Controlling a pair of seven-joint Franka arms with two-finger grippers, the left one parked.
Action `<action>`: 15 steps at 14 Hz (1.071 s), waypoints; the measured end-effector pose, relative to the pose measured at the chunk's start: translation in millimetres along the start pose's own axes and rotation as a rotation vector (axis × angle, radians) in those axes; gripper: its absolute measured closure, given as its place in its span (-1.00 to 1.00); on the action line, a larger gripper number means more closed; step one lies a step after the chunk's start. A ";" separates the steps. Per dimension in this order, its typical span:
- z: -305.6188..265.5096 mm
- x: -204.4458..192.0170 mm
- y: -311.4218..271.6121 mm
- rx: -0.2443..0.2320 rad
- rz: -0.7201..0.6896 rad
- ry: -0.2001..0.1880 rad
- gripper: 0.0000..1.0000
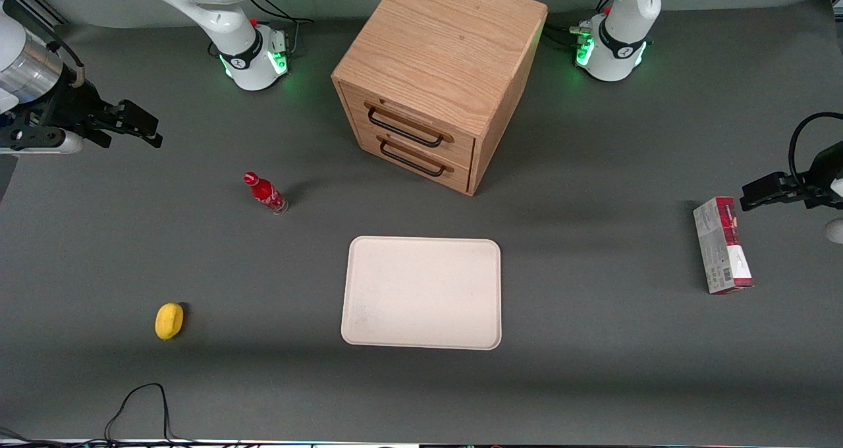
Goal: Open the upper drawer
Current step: 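Move the right gripper toward the upper drawer's black handle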
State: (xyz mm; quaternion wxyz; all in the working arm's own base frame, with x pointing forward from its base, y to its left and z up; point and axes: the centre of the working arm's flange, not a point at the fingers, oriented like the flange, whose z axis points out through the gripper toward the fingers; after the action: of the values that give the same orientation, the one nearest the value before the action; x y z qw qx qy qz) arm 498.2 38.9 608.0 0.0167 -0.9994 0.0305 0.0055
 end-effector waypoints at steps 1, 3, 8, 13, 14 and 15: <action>0.6 0.4 0.0 0.000 -0.002 -0.001 -1.00; 1.9 1.4 0.0 0.000 -0.005 -0.004 -1.00; 2.8 14.8 -15.6 0.007 -0.040 -0.004 -1.00; -1.1 15.5 -54.5 0.013 -0.118 0.006 -1.00; 0.2 15.7 -67.6 0.015 -0.145 0.004 -1.00; 2.7 15.9 -88.2 0.018 -0.185 0.000 -1.00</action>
State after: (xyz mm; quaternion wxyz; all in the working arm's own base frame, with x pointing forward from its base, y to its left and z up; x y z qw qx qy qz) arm 519.4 126.0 608.0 0.0262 -0.9977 -0.0617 0.0038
